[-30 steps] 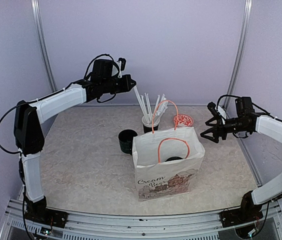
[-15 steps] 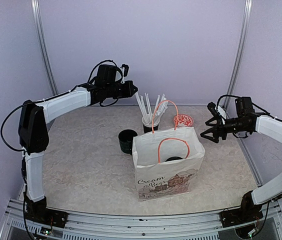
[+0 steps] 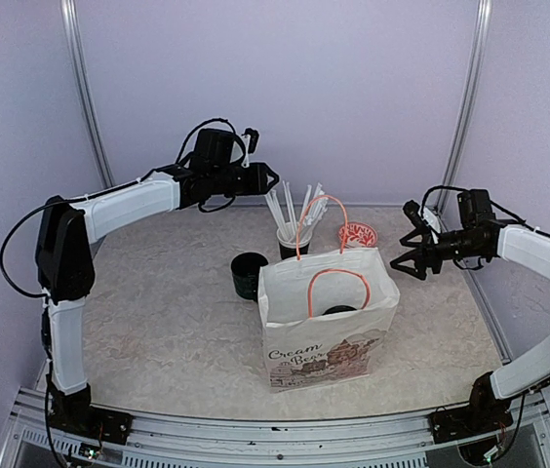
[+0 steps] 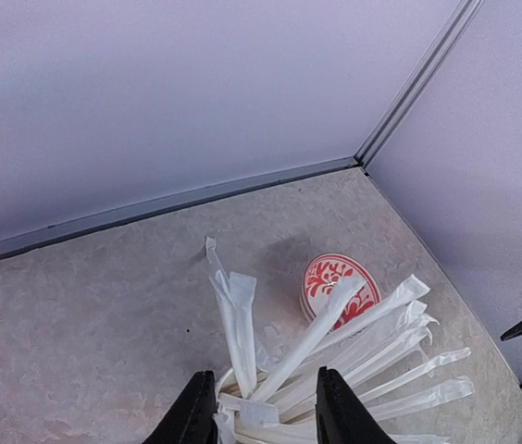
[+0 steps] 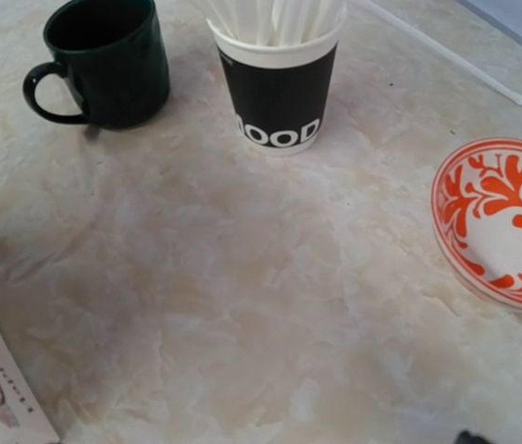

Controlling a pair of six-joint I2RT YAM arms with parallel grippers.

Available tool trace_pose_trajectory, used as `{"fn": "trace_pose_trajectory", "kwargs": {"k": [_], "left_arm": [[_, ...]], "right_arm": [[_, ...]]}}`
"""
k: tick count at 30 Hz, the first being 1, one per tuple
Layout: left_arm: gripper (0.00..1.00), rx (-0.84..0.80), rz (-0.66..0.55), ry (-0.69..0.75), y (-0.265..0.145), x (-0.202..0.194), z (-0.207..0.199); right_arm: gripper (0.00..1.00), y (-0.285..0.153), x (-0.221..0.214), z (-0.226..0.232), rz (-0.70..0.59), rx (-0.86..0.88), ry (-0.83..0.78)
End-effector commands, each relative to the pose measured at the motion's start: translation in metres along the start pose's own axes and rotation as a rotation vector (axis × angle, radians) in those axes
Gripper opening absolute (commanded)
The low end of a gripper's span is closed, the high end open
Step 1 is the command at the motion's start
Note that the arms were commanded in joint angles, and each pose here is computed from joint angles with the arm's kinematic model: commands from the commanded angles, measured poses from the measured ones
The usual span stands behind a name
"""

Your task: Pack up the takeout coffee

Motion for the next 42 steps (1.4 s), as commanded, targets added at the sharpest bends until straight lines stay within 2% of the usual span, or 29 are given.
{"fn": "trace_pose_trajectory", "kwargs": {"k": [1,7,14,18,23,26,32,42], "left_arm": [[0.38,0.010,-0.056,0.051,-0.026,0.020,-0.026],[0.37,0.128,-0.050,0.015,-0.030,0.015,-0.010],[0.36,0.090,-0.028,0.039,-0.039,0.016,-0.024],[0.43,0.161,-0.019,0.021,-0.040,0.013,-0.014],[0.44,0.220,-0.018,-0.002,-0.060,-0.004,-0.011],[0.45,0.200,-0.038,-0.018,-0.077,-0.002,-0.015],[0.40,0.141,-0.013,-0.037,-0.076,-0.005,-0.011],[0.31,0.133,0.032,-0.058,-0.057,-0.016,0.002]], "right_arm": [[0.89,0.002,0.005,0.002,0.001,0.015,-0.010],[0.89,0.001,0.006,0.003,-0.002,0.016,-0.013],[0.89,0.001,0.005,0.004,0.000,0.014,-0.013],[0.89,0.003,0.005,0.004,0.002,0.021,-0.013],[0.89,0.002,0.004,0.004,0.005,0.014,-0.018],[0.90,0.004,0.004,0.004,0.007,0.019,-0.016],[0.89,0.009,0.003,0.005,0.022,0.033,-0.017],[0.89,0.007,0.003,0.006,0.025,0.018,-0.027]]}}
Point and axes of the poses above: each gripper's point midway between its finger pads, its own y axis out along the fingers, its own z axis along the line the jaws close on, x = y × z, the point moved 4 cm from there along -y, back along the fingers, and after that the axes turned 3 degrees about -y, right-handed, at the moved point
